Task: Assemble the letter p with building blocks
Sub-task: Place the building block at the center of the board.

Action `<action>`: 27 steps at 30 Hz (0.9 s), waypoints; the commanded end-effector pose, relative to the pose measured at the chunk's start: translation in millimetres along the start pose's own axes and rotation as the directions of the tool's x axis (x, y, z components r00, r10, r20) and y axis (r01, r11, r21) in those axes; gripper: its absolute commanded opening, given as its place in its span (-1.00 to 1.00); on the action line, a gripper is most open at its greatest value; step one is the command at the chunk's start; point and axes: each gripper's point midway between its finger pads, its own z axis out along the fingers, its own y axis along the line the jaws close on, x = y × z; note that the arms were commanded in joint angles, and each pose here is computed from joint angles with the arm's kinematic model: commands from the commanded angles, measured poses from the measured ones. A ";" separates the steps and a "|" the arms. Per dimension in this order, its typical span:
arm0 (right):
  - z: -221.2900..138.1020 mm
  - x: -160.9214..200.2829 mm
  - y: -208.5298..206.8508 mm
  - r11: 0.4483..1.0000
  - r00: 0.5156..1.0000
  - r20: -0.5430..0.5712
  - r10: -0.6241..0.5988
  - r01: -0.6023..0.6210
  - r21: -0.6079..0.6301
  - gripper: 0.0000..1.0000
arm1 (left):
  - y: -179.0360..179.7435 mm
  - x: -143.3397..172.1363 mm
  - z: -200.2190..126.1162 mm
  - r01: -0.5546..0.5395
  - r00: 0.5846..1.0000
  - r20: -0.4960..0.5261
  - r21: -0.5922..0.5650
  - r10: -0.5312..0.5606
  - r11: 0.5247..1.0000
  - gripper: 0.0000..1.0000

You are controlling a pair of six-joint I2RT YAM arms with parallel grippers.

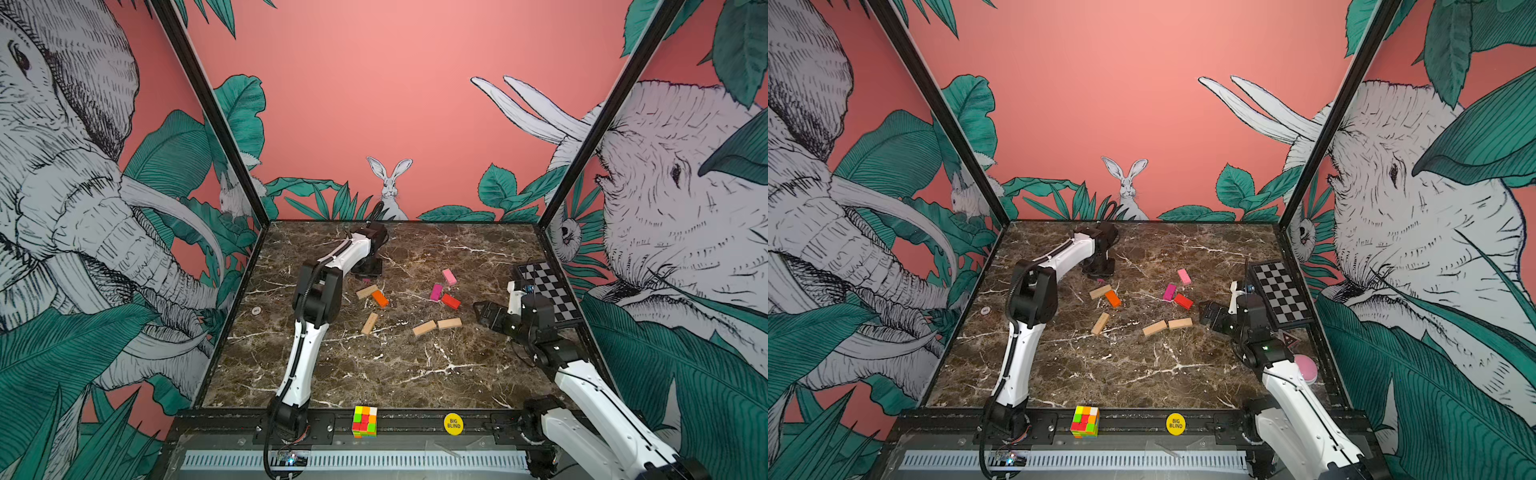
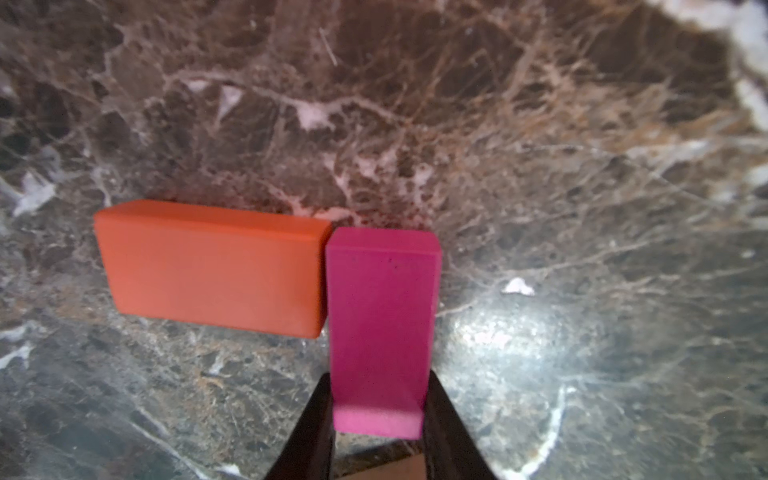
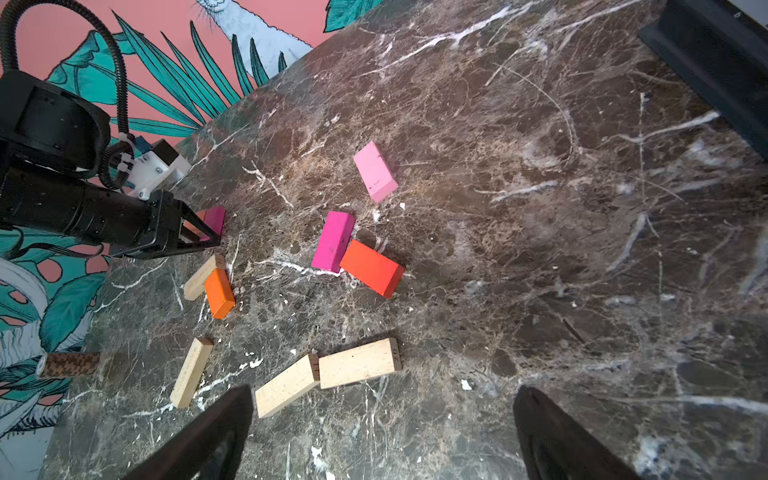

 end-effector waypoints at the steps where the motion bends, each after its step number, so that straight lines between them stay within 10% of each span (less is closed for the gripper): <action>1: 1.8 -0.3 1.5 1.000 1.000 0.015 -0.008 0.008 -0.012 0.96 | 13.7 13.4 11.4 0.019 0.998 -0.053 -0.036 -0.021 0.999 -0.37; 27: 3.9 -0.9 1.7 1.000 1.000 0.015 -0.001 0.001 -0.014 0.97 | 22.4 19.0 18.3 -0.008 0.996 -0.086 -0.048 0.004 0.999 -0.34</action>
